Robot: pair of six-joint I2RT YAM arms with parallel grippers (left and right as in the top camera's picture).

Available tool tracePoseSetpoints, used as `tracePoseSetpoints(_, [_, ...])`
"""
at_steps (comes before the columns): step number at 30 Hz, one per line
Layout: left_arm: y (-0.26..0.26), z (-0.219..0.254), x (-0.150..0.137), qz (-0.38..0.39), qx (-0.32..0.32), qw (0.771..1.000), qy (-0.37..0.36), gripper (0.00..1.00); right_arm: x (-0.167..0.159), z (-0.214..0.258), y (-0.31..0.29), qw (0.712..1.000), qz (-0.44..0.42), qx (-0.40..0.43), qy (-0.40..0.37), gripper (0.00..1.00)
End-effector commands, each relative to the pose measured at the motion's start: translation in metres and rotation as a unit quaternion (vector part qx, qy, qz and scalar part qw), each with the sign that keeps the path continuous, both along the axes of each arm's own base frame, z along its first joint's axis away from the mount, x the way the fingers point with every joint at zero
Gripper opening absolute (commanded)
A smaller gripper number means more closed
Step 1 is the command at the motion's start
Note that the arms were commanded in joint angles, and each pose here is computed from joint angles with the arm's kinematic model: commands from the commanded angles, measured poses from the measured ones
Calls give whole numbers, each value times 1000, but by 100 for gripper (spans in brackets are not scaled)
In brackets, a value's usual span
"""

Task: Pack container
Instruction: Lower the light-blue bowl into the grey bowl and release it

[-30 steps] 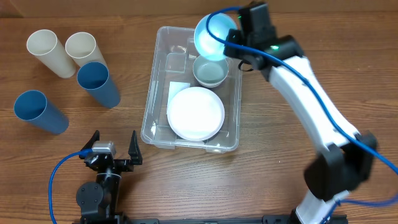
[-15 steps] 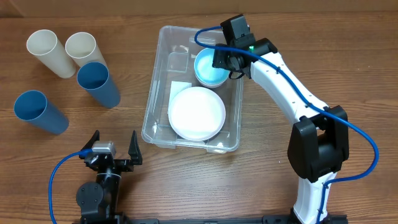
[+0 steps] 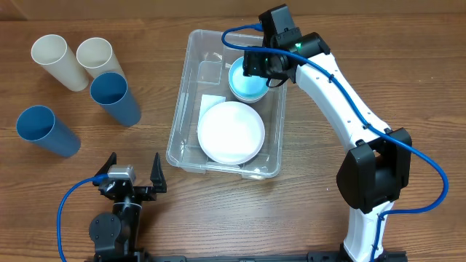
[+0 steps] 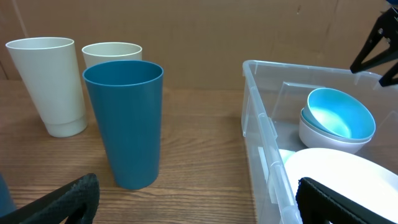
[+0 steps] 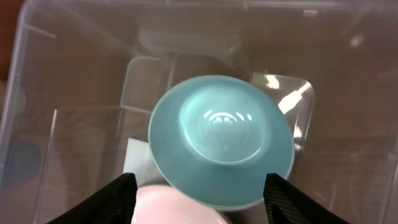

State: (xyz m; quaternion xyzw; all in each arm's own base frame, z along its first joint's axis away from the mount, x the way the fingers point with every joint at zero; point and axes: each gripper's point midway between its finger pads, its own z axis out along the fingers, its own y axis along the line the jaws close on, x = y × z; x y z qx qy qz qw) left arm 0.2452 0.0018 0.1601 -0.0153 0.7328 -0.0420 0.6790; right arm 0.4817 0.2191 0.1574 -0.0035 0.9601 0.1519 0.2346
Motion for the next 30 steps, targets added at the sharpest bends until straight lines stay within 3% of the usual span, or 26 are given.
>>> tracePoseSetpoints(1, [2, 0, 0, 5, 7, 1000, -2, 100, 17, -2, 0, 999, 16, -21, -33, 66])
tracePoseSetpoints(12, [2, 0, 0, 5, 7, 1000, -2, 100, 43, -62, 8, 998, 35, -41, -33, 65])
tracePoseSetpoints(25, [2, 0, 0, 5, 7, 1000, -2, 100, 31, -78, 7, 997, 46, -56, -3, 66])
tracePoseSetpoints(30, [2, 0, 0, 5, 7, 1000, -2, 100, 31, -53, 16, 997, 61, -31, -19, 66])
